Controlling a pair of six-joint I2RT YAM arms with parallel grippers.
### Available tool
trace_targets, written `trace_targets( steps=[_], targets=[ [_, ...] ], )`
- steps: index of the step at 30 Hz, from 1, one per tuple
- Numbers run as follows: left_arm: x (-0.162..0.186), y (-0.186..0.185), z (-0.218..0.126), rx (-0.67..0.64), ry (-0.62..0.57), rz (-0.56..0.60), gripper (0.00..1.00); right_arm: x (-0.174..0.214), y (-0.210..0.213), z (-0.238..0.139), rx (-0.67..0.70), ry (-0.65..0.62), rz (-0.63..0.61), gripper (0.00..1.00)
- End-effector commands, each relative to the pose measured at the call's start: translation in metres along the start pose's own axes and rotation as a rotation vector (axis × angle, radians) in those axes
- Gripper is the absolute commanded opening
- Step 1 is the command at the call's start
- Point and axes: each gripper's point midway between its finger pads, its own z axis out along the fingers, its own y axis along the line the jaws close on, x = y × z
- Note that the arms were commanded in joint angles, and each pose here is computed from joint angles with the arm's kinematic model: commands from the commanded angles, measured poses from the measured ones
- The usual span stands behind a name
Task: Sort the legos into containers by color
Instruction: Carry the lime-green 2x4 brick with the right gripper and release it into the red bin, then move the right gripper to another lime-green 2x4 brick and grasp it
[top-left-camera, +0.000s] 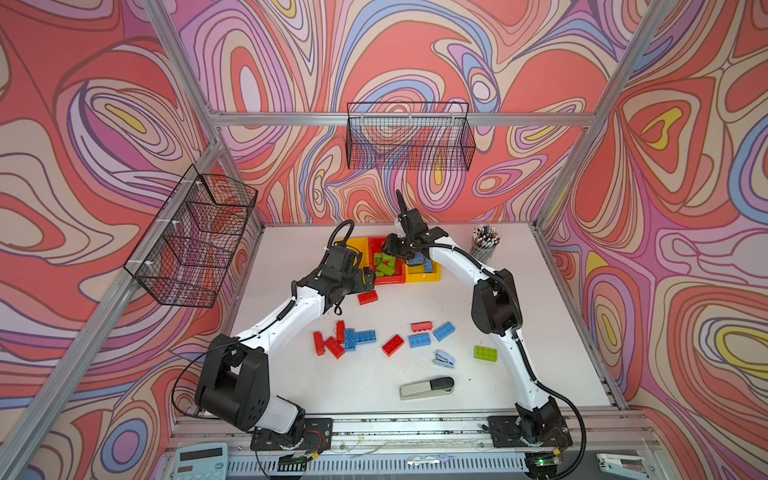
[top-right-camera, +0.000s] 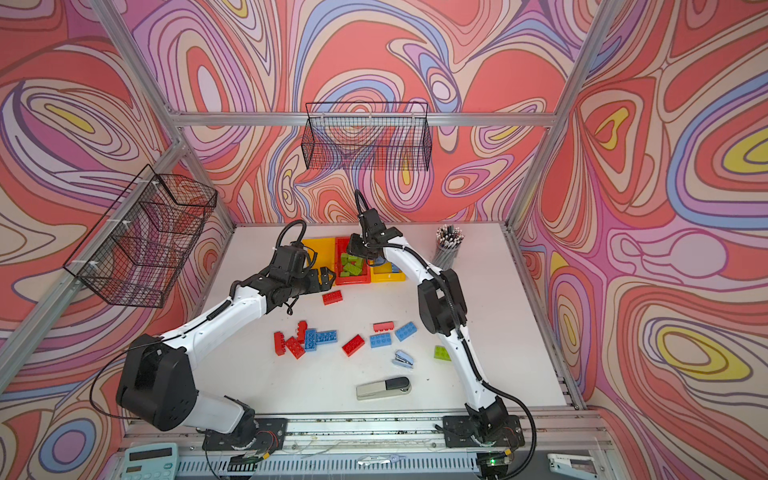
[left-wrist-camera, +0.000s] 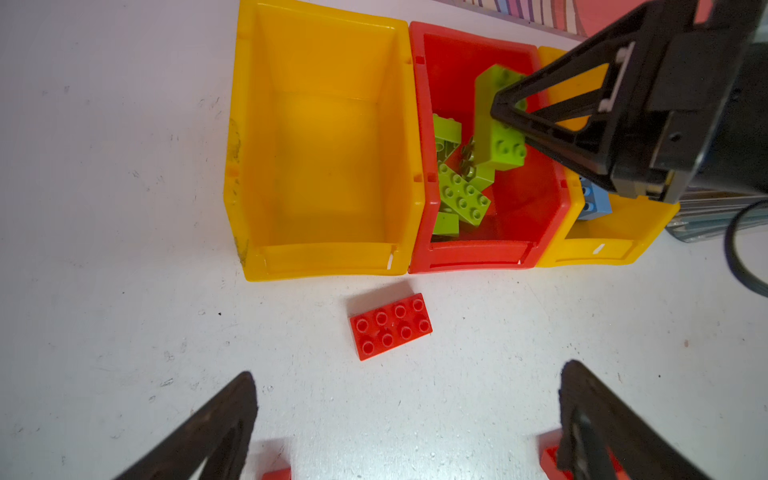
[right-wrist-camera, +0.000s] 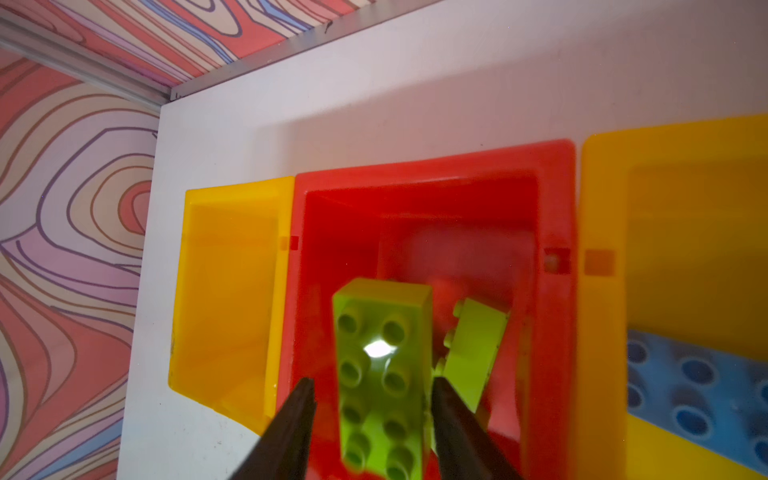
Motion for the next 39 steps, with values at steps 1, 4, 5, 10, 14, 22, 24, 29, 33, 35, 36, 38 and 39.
trace_targets(
  steps=[1, 4, 5, 10, 14, 22, 24, 29, 33, 35, 36, 38, 39],
  targets=[
    [0.001, 0.001, -0.004, 0.01, 0.007, 0.016, 1.0, -0.012, 0.014, -0.007, -0.042, -0.033, -0.01, 0.62],
    [0.001, -0.004, -0.002, 0.032, 0.011, 0.004, 1.0, -0.02, 0.023, -0.021, -0.056, -0.056, -0.025, 0.7],
    [0.0, -0.005, -0.002, 0.039, 0.011, -0.002, 1.0, -0.02, 0.026, -0.027, -0.058, -0.059, -0.031, 0.71],
    [-0.001, -0.017, 0.002, 0.095, 0.014, -0.037, 1.0, -0.017, 0.028, -0.062, -0.026, -0.065, -0.061, 0.72],
    [0.008, -0.029, 0.005, 0.128, 0.043, -0.052, 1.0, 0.0, 0.008, -0.093, 0.071, -0.06, -0.075, 0.72],
    [0.048, -0.093, 0.006, 0.202, 0.082, 0.05, 1.0, 0.07, -0.056, -0.162, 0.269, -0.013, -0.01, 0.75],
    [0.062, -0.111, 0.005, 0.222, 0.097, 0.074, 1.0, 0.089, -0.072, -0.182, 0.315, -0.011, 0.016, 0.78],
    [0.092, -0.158, 0.001, 0.277, 0.133, 0.157, 1.0, 0.15, -0.122, -0.226, 0.463, 0.03, 0.084, 0.86],
    [0.109, -0.184, -0.003, 0.311, 0.155, 0.203, 1.0, 0.196, -0.152, -0.25, 0.53, 0.059, 0.15, 0.91],
    [0.115, -0.191, -0.006, 0.318, 0.159, 0.212, 1.0, 0.218, -0.163, -0.259, 0.546, 0.071, 0.186, 0.94],
    [0.117, -0.193, -0.008, 0.322, 0.16, 0.213, 1.0, 0.227, -0.169, -0.261, 0.554, 0.077, 0.201, 0.94],
    [0.122, -0.198, -0.012, 0.328, 0.163, 0.219, 1.0, 0.246, -0.179, -0.265, 0.57, 0.094, 0.234, 0.95],
    [0.124, -0.199, -0.014, 0.328, 0.162, 0.222, 1.0, 0.254, -0.184, -0.266, 0.579, 0.102, 0.245, 0.95]
  ],
)
